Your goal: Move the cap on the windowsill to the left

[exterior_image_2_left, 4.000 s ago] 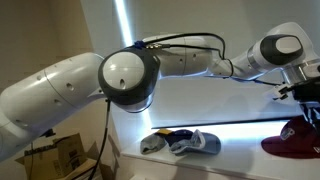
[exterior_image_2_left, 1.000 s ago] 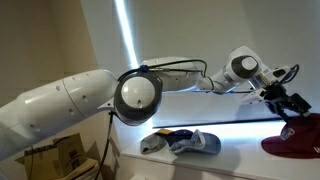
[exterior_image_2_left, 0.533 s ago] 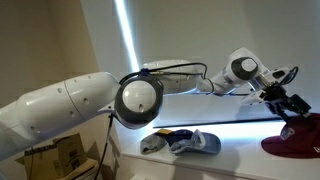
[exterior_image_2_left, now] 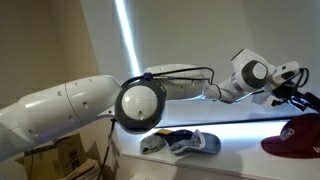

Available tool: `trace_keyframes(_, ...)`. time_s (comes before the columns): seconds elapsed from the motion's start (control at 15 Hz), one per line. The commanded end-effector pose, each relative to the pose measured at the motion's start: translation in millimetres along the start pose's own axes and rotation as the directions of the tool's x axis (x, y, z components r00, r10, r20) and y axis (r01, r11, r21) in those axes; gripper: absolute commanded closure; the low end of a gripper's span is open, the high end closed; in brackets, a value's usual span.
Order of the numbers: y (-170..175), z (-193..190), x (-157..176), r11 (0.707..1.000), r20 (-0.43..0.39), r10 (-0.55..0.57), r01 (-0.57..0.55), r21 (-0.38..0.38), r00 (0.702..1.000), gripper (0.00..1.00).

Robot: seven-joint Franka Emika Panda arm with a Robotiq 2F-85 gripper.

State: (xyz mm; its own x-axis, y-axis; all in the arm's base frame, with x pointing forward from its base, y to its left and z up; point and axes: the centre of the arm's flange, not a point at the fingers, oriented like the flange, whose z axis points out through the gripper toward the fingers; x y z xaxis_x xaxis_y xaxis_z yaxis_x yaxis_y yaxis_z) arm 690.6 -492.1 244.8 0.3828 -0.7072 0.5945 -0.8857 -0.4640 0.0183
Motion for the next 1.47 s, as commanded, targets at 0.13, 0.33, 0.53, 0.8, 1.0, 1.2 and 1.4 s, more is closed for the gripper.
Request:
trace_keyframes(0.13,2.6,0.9,1.0,0.999,0.006,-0.022,0.022,0.038,1.0,0.0)
trace_keyframes(0.33,5.0,4.3,0.8,0.981,0.04,-0.092,0.083,0.173,0.995,0.0)
trace_keyframes(0.53,-3.0,1.0,-0.9,0.984,0.038,-0.081,0.074,0.161,0.996,0.0)
trace_keyframes(0.8,-1.2,2.5,-0.1,0.982,0.078,-0.098,0.084,0.169,0.992,0.0)
trace_keyframes(1.0,1.4,7.6,-4.8,0.985,0.176,-0.117,0.091,0.149,0.977,0.0)
trace_keyframes(1.2,0.5,9.6,-11.9,0.986,0.141,-0.104,0.084,0.141,0.985,0.0)
trace_keyframes(1.4,-0.2,9.3,-11.9,0.986,0.139,-0.104,0.084,0.142,0.985,0.0)
